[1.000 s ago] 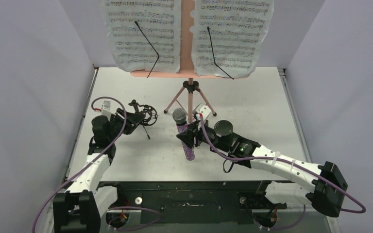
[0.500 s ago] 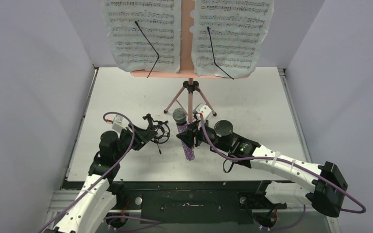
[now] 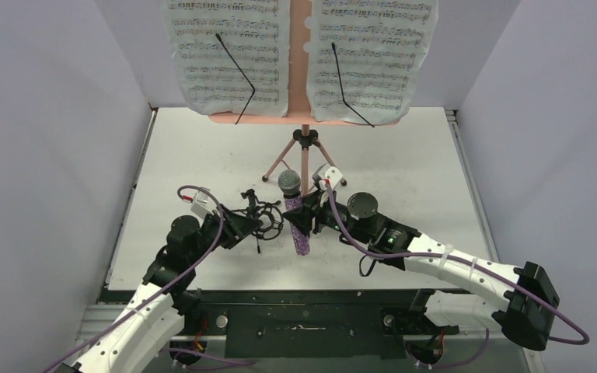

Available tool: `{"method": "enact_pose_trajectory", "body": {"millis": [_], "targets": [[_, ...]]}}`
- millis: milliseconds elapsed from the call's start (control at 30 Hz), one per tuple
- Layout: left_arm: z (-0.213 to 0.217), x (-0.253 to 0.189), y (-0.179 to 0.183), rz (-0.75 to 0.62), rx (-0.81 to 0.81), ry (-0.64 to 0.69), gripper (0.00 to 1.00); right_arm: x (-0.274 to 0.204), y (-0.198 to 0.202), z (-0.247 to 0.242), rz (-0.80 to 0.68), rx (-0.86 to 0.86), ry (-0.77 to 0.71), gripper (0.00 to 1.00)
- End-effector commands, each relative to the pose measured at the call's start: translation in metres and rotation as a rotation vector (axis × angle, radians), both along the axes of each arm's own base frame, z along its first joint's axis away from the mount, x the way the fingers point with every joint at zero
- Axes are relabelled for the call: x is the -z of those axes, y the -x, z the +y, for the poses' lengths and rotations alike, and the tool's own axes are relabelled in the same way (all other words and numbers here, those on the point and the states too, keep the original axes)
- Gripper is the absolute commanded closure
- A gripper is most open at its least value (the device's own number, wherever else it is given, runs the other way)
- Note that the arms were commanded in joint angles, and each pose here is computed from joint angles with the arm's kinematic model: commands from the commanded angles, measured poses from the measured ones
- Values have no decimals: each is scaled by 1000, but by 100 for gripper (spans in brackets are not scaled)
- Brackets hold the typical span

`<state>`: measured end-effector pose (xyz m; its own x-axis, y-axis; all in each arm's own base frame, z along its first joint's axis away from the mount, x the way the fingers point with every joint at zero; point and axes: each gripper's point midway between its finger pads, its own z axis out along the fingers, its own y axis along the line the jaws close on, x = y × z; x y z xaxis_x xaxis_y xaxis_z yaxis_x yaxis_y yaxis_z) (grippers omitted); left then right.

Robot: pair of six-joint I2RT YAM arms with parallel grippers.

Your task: Set up the instrument practice props

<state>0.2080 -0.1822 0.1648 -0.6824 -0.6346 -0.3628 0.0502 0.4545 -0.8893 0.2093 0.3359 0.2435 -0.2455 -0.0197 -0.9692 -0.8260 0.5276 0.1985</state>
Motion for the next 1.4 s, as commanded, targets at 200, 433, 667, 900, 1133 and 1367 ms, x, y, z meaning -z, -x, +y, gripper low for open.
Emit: {"method": "enact_pose_trajectory", "body": {"millis": [200,433,667,900,1133,1367], "targets": [[4,6,6,76,34,-228,21,-91,5,0,-133,-20,-234,95],[35,-38,-9,-50,-69,-407,3,-106,9,-1,-148,-30,-271,95],[28,-110,-11,-391,-22,-381,3,-121,20,1,-174,-90,-311,95],[-10,-220,30,-871,142,-20,4,-116,34,12,-186,-200,-298,95],[-37,-258,49,-973,343,76,3,-111,46,27,-172,-307,-272,95],[-59,-259,39,-928,433,76,8,-103,47,39,-146,-353,-237,95]]}}
